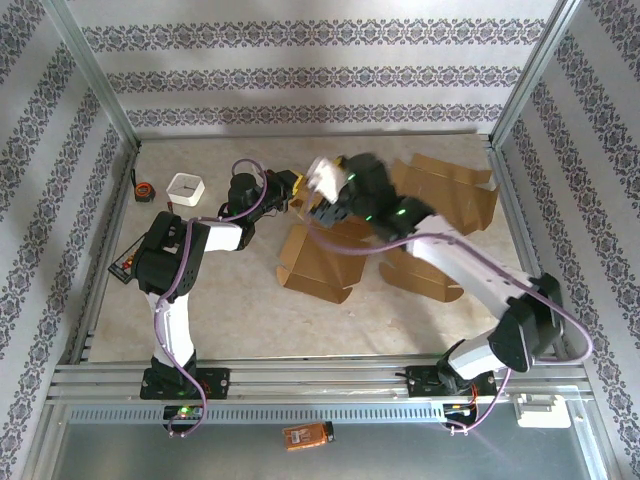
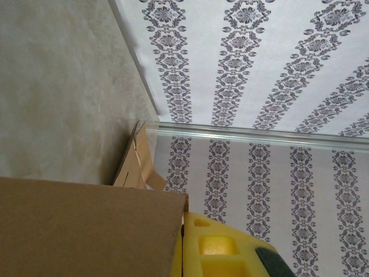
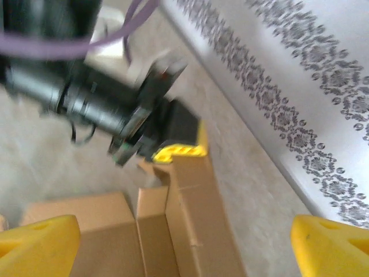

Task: Fold the paper box

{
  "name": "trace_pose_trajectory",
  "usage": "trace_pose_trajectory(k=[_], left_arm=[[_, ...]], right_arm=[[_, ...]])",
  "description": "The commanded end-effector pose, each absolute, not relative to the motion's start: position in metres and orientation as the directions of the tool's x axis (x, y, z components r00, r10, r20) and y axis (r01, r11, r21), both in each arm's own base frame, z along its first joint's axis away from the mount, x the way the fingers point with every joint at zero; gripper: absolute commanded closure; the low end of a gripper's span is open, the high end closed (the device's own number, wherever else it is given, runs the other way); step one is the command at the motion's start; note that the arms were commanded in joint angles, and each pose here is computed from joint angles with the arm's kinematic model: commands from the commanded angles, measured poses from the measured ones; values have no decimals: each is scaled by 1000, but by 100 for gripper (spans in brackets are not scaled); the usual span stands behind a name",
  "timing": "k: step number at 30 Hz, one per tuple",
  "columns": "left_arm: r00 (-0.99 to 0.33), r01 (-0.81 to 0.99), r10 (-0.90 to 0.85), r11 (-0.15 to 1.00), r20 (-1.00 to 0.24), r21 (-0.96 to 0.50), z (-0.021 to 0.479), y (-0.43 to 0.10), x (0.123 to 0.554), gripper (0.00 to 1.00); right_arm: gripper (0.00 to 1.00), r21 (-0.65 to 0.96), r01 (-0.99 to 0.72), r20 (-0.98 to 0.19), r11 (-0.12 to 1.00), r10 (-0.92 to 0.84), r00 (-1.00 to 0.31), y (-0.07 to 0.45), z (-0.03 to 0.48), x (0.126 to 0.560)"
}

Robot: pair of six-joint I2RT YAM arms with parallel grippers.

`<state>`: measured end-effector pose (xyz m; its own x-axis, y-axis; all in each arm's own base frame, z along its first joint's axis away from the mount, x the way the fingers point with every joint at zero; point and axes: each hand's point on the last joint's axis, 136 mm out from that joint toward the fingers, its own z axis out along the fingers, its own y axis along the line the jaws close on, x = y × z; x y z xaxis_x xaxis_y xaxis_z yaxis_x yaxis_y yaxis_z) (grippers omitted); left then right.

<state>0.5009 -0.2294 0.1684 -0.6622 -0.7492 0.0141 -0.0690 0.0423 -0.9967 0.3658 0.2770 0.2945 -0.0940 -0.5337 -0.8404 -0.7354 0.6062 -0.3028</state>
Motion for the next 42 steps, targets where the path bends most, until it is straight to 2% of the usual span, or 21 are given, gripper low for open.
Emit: trace_pose_trajectory(k=[1,4,8,10,15,23,25,30,34,36,40,42], left_arm=[[-696,9,-717,43,-37,-999,183,-239,502,94],[-700,10,-713,44,-39,-999,185,-240,503,94],[-713,-2,-700,49,-33,-999,186,-243,503,93],[-715,-4,-699,50,-32,-999,186,-243,503,93],[-719,-21,-695,62,-28,-998,181,-244,499,92],[-726,-43,-687,89,-30,-995,172,-247,499,90],[-727,-51,-686,95,-28,-994,170,-248,498,86],[-706,-39,-707,110,-51,-993,172,-237,495,64],[-667,-3,-728,215,-158,-977,182,-220,486,56],[-635,14,-733,306,-245,-952,190,-207,479,52],[-594,-1,-685,526,-422,-851,199,-184,465,51],[-602,-4,-619,634,-505,-773,205,-177,460,55]], right_arm=[[6,269,-727,-850,631,-200,-488,260,313,350],[9,425,-617,-776,663,-84,-625,232,308,381],[8,455,-529,-698,717,-82,-711,207,271,418],[7,482,-524,-673,702,-86,-734,205,255,431],[7,560,-524,-603,642,-118,-789,210,216,448],[15,635,-500,-527,589,-142,-838,224,174,448],[20,650,-486,-510,584,-140,-849,224,167,449],[28,657,-454,-481,602,-129,-867,221,152,455],[30,666,-446,-472,598,-124,-873,221,150,455],[30,664,-444,-473,601,-122,-872,221,150,456],[30,660,-442,-475,607,-119,-872,220,150,456],[30,662,-441,-473,606,-118,-873,221,151,456]])
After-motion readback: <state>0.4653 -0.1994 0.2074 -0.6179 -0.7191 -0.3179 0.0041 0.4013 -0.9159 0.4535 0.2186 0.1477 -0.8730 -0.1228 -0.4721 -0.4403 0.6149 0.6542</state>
